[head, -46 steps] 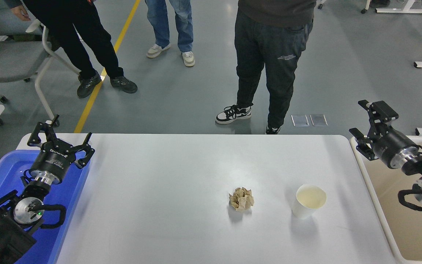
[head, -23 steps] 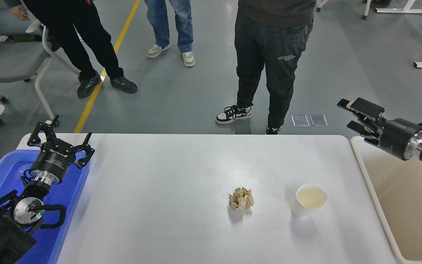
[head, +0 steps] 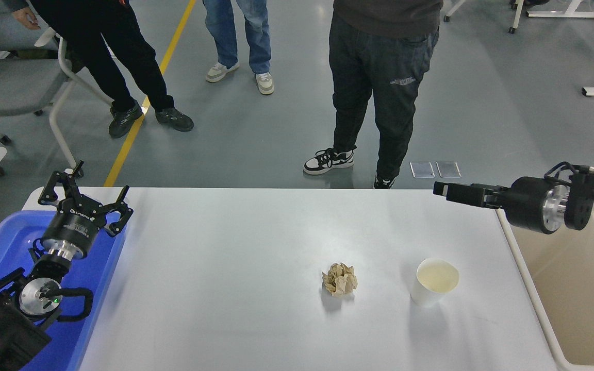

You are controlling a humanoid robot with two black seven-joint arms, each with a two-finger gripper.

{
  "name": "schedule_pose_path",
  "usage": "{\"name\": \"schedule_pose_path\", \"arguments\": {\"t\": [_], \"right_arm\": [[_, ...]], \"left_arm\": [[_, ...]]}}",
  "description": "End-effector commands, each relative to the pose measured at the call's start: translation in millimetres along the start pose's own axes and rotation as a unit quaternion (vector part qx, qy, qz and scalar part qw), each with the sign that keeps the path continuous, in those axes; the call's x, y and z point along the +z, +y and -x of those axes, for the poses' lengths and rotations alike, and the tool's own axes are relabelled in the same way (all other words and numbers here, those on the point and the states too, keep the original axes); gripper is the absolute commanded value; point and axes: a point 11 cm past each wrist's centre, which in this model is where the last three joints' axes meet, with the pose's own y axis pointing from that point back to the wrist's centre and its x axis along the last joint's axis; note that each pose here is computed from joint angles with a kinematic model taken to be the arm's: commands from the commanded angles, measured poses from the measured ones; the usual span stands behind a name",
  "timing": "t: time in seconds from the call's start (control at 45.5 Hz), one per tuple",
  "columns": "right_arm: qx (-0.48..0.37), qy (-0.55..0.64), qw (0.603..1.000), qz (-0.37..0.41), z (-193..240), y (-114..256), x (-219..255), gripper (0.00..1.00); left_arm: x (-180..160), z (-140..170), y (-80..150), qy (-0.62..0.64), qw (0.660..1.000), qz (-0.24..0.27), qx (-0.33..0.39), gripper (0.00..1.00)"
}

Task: Clean the table surface

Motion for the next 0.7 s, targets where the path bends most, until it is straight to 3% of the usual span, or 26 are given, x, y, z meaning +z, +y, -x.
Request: {"name": "schedule_pose_path", "arguments": {"t": [0.0, 0.176, 0.681], "right_arm": [[-0.068, 0.094, 0.993, 0.003, 26, -19, -19, 0.99], [-0.103, 0.189, 0.976, -0.01, 30, -34, -35, 0.99], [-0.156, 0.244, 0.957, 0.013, 59, -33, -4, 0.99]], "left_arm": [[0, 0, 0, 0.0, 1.0, 0.0, 0.0, 1.0], [0, 0, 0, 0.0, 1.0, 0.0, 0.0, 1.0], [0, 0, 0, 0.0, 1.0, -0.001, 0.0, 1.0]]}}
